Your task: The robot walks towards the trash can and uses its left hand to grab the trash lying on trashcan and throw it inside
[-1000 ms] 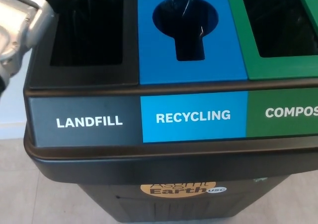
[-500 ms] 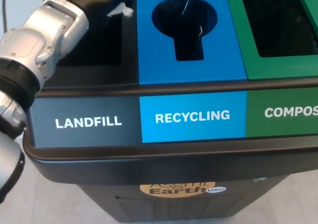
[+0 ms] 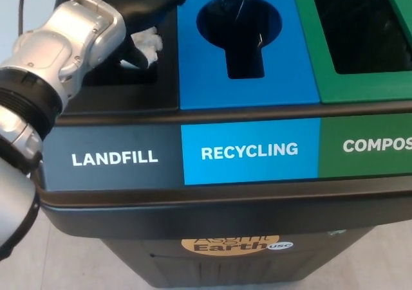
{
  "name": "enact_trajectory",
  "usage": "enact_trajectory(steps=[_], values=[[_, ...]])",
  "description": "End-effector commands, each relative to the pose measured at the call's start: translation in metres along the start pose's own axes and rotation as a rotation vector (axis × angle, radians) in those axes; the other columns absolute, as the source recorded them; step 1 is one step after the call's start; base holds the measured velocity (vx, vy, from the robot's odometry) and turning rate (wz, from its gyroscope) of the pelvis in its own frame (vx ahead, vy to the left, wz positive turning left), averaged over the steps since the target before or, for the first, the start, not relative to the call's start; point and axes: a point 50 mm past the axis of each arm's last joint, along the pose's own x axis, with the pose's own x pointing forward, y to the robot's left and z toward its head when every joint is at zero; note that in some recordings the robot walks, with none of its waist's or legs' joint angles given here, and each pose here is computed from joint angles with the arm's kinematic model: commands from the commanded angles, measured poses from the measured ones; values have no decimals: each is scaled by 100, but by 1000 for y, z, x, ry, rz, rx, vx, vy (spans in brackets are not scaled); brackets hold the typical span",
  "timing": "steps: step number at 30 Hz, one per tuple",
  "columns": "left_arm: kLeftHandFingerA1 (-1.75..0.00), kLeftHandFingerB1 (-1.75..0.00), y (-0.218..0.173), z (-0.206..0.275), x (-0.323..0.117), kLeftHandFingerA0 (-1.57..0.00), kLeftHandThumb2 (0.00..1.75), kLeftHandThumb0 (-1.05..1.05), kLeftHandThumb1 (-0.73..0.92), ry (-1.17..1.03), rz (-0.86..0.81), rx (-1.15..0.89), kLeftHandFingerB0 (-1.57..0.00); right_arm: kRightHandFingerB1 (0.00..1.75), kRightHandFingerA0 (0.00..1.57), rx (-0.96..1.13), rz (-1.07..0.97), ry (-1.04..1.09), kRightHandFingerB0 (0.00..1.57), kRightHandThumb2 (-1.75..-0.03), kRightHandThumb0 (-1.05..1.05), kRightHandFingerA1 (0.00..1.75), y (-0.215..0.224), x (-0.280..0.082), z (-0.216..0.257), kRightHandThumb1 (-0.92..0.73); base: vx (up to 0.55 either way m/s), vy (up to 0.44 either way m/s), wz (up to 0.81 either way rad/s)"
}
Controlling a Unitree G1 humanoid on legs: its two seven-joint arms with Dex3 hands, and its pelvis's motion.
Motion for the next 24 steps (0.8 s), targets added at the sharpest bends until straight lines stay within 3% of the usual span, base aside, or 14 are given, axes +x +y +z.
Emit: enact_trajectory(steps=[1,2,3,7,8,11,12,15,16,17,18,21,22,24], values=[[-36,-29,0,-20,-2,0,55,-83,45,229,-370,149,-6,36,77,12,-12,-10,55,-62,-55,75,-3,-4,-3,-72,0,0,0],[-36,-29,0,-20,-2,0,55,-83,45,230,-372,149,-6,36,77,13,-11,-9,55,-62,-55,75,-2,-4,-3,-72,0,0,0],[-34,-29,0,-20,-2,0,55,-80,46,230,-373,157,-7,37,79,12,-12,-13,55,-63,-57,87,-1,-6,-3,-71,0,0,0],[-35,-28,1,-21,-4,0,55,-78,45,236,-362,159,-7,36,77,10,-7,-6,53,-63,-59,75,1,-9,-6,-73,0,0,0],[-23,-26,1,-22,-4,0,85,-70,40,246,-361,156,-1,36,76,12,-5,-2,55,-62,-60,69,1,-9,-7,-73,0,0,0],[-23,-27,1,-23,-5,0,85,-71,40,265,-364,159,-1,36,77,12,-3,3,55,-62,-60,69,2,-10,-8,-73,0,0,0],[-32,-31,-1,-24,-5,-1,86,-68,37,272,-361,160,0,36,79,14,-4,1,55,-63,-61,73,2,-11,-8,-73,0,0,0],[-32,-31,-2,-24,-6,-1,86,-68,37,284,-359,161,0,36,79,16,-5,-2,55,-63,-61,73,1,-11,-8,-73,0,0,0],[-36,-29,-2,-24,-6,0,55,-81,46,285,-360,160,-7,36,78,15,-7,-2,55,-62,-61,68,1,-11,-8,-72,0,0,0],[-36,-29,-2,-24,-6,0,55,-81,46,286,-362,158,-7,36,78,14,-9,-1,55,-62,-61,68,1,-11,-9,-72,0,0,0],[-20,-19,-1,-23,-6,0,88,-77,43,284,-363,153,-2,36,78,14,-8,1,55,-62,-61,66,1,-11,-9,-72,0,0,0],[-20,-13,9,-22,-5,0,87,-79,42,271,-344,104,-1,42,78,13,-1,0,51,-73,-68,76,2,-13,-10,-61,0,0,0],[-24,-12,15,-23,-6,0,88,-77,43,264,-310,65,0,36,76,12,1,-1,55,-62,-63,68,2,-13,-11,-73,0,0,0],[-24,-12,21,-23,-7,0,88,-77,43,258,-271,22,0,36,76,10,3,-1,55,-62,-63,68,2,-13,-11,-73,0,0,0]])
